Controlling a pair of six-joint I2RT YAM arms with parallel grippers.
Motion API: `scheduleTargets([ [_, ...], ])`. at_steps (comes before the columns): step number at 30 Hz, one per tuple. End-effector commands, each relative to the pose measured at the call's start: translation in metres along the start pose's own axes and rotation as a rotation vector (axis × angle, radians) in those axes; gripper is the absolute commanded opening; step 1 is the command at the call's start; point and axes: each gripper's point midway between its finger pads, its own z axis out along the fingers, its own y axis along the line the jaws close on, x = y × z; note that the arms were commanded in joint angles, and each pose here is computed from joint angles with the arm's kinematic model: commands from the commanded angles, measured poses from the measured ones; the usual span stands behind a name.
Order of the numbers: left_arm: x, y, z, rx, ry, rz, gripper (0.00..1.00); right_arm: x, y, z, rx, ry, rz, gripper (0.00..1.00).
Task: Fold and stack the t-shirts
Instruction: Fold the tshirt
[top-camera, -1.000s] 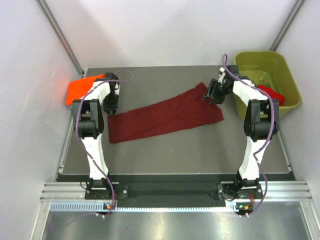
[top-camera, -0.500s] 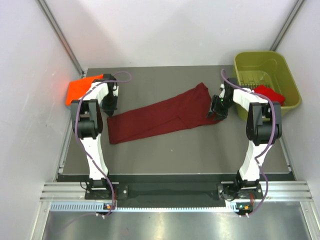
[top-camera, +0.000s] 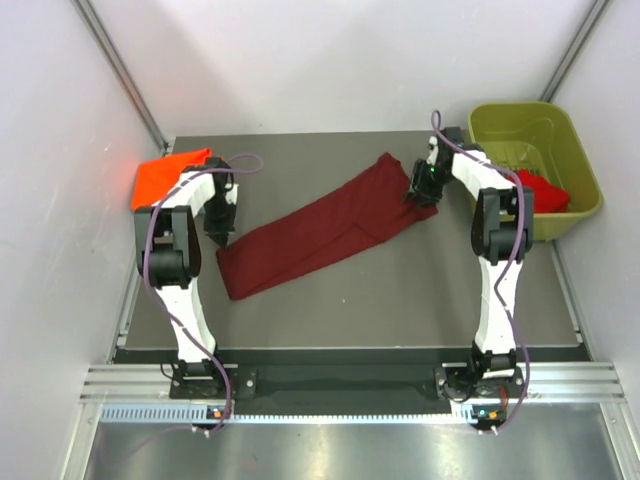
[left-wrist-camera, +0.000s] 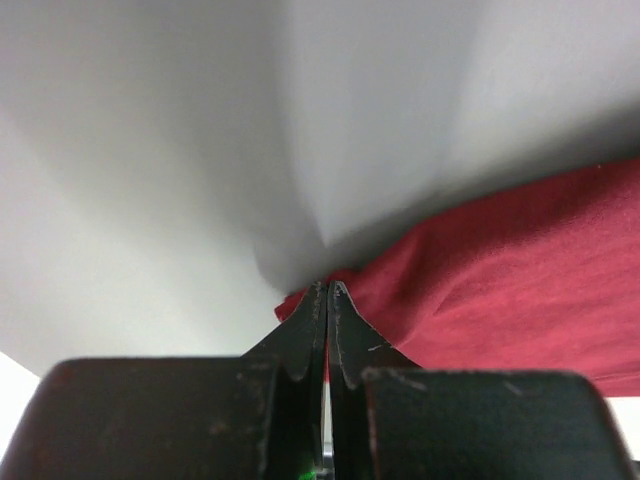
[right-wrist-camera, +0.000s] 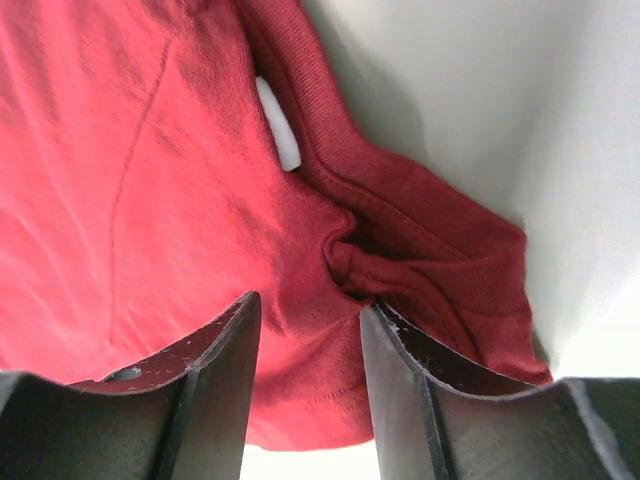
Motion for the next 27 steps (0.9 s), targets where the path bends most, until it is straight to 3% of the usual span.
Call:
scheduleTargets([
  [1, 0.001, 0.010, -0.029, -0.053, -0.059, -0.012, 0.00, -0.048, 0.031, 0.025, -0.056, -0.140, -0.113, 0.45],
  [10, 0.002, 0.011, -0.047, -0.066, -0.106, -0.019, 0.00, -0.093, 0.051, 0.048, -0.098, -0.250, -0.169, 0.46],
  [14, 0.004, 0.011, -0.045, -0.066, -0.104, -0.020, 0.00, -0.121, 0.082, -0.006, -0.146, -0.374, -0.201, 0.49],
  [18, -0.001, 0.009, -0.044, -0.050, -0.115, -0.024, 0.00, -0.100, 0.077, -0.041, -0.194, -0.330, -0.112, 0.49],
  [27, -0.008, -0.010, -0.048, -0.023, -0.139, 0.011, 0.00, -0.050, 0.054, -0.062, -0.165, -0.243, -0.021, 0.48],
])
